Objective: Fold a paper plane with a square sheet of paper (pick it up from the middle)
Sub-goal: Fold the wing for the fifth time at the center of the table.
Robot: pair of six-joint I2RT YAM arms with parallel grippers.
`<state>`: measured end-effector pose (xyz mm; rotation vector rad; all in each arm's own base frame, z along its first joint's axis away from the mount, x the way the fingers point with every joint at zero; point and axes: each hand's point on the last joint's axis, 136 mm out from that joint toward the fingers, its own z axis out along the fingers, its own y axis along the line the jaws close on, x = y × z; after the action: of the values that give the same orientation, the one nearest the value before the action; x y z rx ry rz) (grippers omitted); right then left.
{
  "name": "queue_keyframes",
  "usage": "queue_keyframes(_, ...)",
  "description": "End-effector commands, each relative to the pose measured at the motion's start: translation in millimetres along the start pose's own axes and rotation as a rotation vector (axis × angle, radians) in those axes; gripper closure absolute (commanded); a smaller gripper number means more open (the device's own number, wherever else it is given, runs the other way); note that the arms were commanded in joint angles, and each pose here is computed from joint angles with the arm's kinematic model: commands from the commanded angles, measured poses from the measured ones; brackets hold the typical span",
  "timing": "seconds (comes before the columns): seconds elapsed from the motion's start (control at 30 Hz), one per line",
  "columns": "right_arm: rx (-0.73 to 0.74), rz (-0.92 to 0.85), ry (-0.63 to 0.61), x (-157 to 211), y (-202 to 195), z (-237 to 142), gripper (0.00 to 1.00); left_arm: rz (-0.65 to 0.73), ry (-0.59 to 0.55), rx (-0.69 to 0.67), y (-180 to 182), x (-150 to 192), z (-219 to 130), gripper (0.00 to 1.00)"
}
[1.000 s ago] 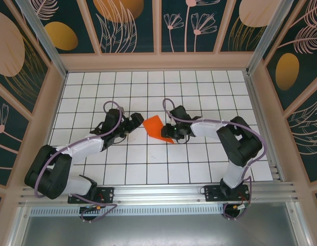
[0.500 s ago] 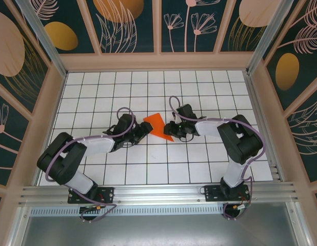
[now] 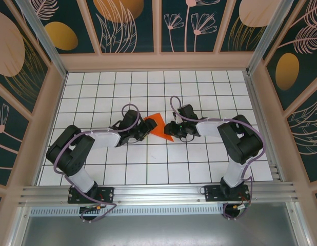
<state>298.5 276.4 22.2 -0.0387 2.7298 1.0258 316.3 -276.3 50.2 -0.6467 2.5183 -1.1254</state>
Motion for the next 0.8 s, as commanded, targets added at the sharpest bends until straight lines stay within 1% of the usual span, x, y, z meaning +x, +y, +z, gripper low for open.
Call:
queue_keyframes(0.0,0.112,0.054,0.059,25.3,-37.6,6.7,0.67,-0.012,0.0,-0.055,5.4,0.0,5.7,0.31)
queue_keyframes(0.17,0.11,0.054,0.06,25.4,-37.4,7.0,0.67,-0.015,-0.006,-0.094,6.6,-1.8,5.9,0.28)
queue_keyframes(0.2,0.111,0.053,0.061,26.0,-37.3,7.0,0.67,-0.021,0.003,-0.127,16.5,-0.1,11.8,0.28)
queue_keyframes(0.47,0.109,0.055,0.06,26.1,-37.6,6.8,0.67,-0.016,0.039,-0.13,14.2,3.4,21.5,0.29)
queue_keyframes(0.6,0.108,0.055,0.062,27.1,-37.8,7.0,0.67,-0.009,0.045,-0.099,7.4,3.5,22.7,0.32)
queue_keyframes(0.77,0.104,0.046,0.06,26.9,-37.1,6.7,0.67,0.008,0.034,-0.063,-3.5,0.3,21.7,0.43)
